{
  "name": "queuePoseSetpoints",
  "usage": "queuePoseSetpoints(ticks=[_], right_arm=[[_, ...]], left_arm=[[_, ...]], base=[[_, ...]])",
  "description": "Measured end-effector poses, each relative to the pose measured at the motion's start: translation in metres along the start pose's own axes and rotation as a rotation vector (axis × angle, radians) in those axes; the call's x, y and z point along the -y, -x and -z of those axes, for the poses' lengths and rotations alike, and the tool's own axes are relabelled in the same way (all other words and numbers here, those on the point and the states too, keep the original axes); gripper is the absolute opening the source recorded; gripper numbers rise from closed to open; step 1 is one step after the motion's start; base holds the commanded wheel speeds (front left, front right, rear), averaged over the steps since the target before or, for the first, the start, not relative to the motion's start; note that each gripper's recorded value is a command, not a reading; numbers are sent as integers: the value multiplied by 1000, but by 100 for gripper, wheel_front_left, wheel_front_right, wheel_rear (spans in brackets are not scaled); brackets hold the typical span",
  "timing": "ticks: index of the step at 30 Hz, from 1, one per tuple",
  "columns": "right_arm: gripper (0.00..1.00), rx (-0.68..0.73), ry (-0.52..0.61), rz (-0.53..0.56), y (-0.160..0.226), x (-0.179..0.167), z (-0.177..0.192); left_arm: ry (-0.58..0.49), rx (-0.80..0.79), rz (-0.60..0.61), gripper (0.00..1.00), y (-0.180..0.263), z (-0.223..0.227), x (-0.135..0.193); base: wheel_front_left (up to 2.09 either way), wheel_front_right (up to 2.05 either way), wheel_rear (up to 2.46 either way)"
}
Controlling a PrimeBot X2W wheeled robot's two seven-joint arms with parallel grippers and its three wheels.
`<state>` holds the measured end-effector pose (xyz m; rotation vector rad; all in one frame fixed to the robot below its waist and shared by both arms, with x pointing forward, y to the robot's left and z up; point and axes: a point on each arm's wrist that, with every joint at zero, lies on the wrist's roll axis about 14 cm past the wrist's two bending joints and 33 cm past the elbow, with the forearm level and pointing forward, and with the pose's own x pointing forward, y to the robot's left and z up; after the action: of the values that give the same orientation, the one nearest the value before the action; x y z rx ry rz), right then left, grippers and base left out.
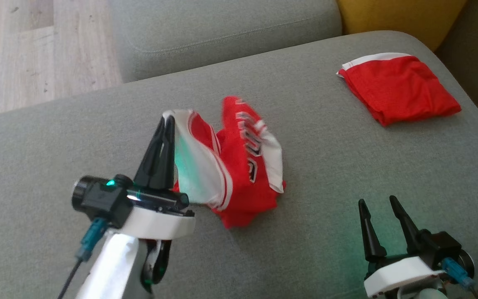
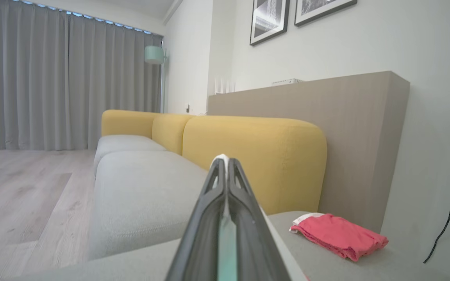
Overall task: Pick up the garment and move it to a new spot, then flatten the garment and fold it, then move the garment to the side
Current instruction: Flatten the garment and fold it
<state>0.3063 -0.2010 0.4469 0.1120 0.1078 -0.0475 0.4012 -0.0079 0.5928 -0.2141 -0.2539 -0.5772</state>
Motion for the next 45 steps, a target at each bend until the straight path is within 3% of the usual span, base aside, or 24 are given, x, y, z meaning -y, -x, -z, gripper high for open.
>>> queuePoseSetpoints(ticks=[6,12,19,25,33,37,38,39,45], right_arm=[[100,1,-9,17,3,4,0],[100,1,-11,32,6,8,0],[100,-7,-14,71,15,18,3],[100,-7,-14,92,10,24,1],[100,-68,-13,139,7,37,14],[100,-80,-12,148,1,40,16],[100,-79,-10,146,-1,40,16],[100,-77,-9,142,-3,39,15],[100,-41,-4,116,-15,34,4]], left_arm=[[-21,48,4,0,-2,-20,-3],[-132,69,-51,0,-9,-37,-47],[-260,156,-26,0,-56,-82,-80],[-313,20,-91,0,-76,-46,-136],[-306,-13,-204,0,-109,-18,-188],[-276,-121,-230,44,-104,25,-201],[-267,-144,-236,61,-101,34,-203],[-258,-161,-243,100,-98,40,-204],[-200,-187,-295,100,-82,49,-211]], base=[[0,0,0],[0,0,0],[0,0,0],[0,0,0],[0,0,0],[0,0,0],[0,0,0],[0,0,0],[0,0,0]])
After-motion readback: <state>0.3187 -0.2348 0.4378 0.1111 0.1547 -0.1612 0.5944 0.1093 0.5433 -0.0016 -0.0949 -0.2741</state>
